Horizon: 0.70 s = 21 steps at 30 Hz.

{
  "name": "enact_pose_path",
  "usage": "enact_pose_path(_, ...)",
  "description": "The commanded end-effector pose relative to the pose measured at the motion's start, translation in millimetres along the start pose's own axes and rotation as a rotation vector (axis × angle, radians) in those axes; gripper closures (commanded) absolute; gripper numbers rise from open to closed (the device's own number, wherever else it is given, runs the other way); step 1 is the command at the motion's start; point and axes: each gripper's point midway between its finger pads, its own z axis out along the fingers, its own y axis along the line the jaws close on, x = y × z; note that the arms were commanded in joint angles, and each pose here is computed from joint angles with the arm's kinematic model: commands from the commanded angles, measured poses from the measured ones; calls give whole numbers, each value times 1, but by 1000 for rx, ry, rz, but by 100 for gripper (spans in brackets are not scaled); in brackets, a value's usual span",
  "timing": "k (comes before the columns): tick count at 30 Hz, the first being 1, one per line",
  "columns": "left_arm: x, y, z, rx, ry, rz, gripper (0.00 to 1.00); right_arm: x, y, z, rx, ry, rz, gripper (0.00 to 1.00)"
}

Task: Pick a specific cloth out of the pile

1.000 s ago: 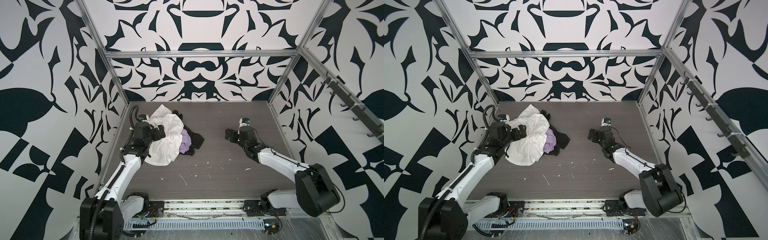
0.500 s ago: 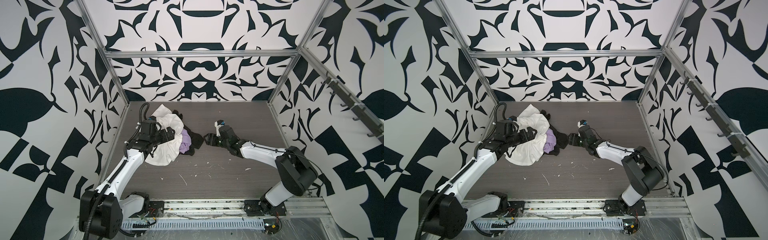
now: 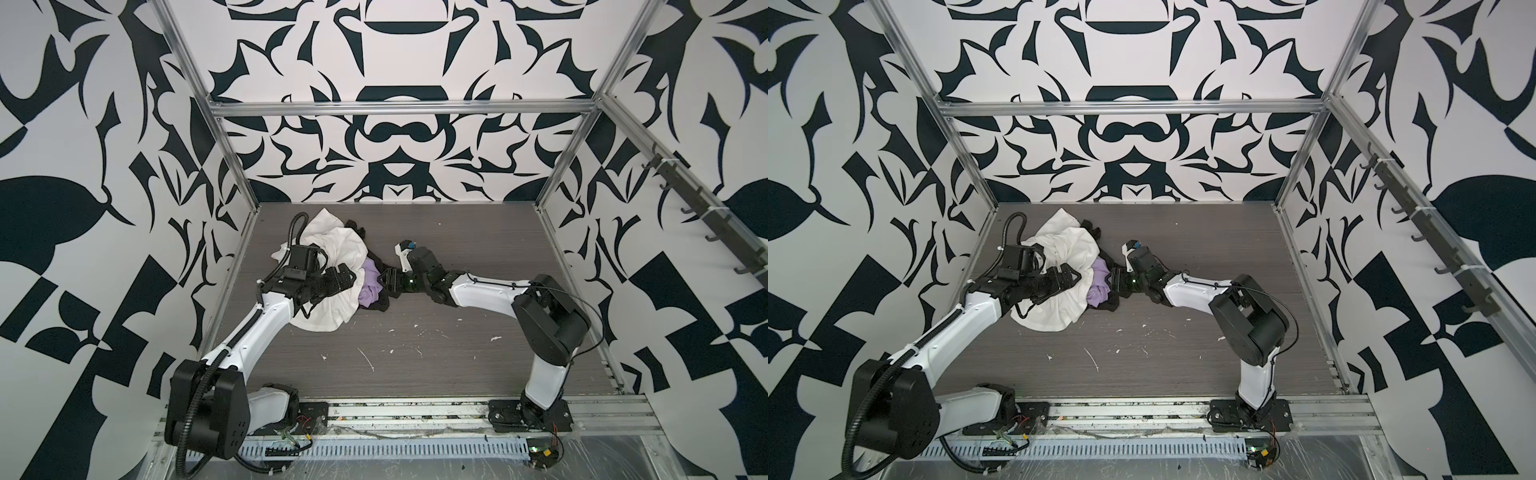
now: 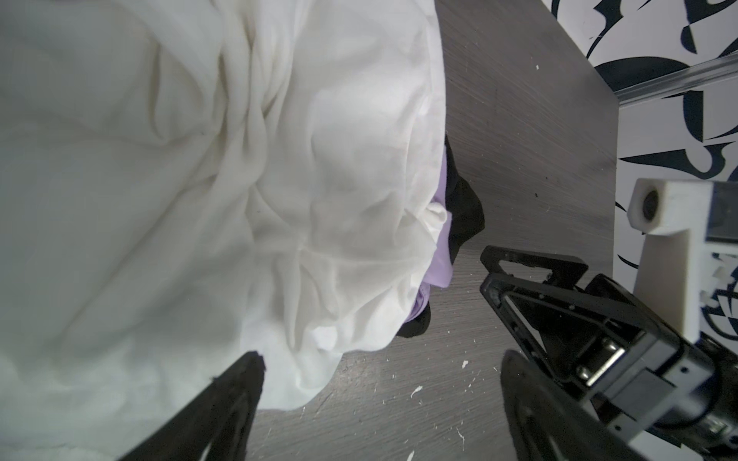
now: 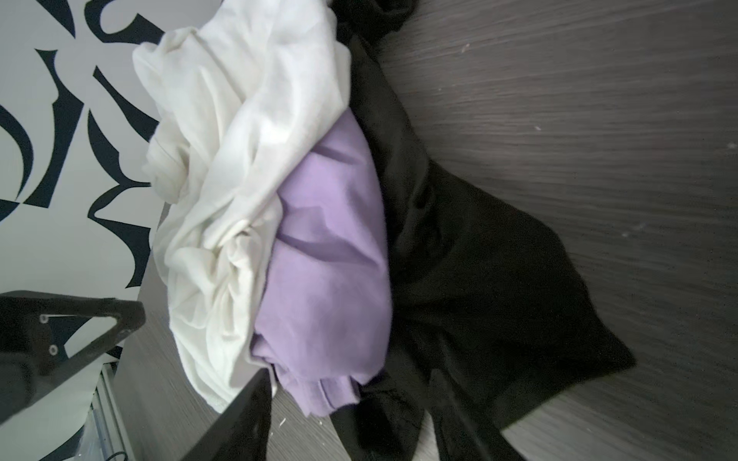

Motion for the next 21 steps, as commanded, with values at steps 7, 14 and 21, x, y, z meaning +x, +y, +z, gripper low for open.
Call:
enact_pose_path(7, 5, 5, 9, -59, 86, -18, 10, -14, 27, 26, -77, 6, -16, 41)
enact_pose_path(14, 3, 7, 10, -68, 78, -15, 10, -8, 23, 34, -74, 23, -13, 50)
enact_pose_path(21, 4, 7, 12, -69, 85, -21, 9, -13, 30, 35, -107, 3, -16, 68)
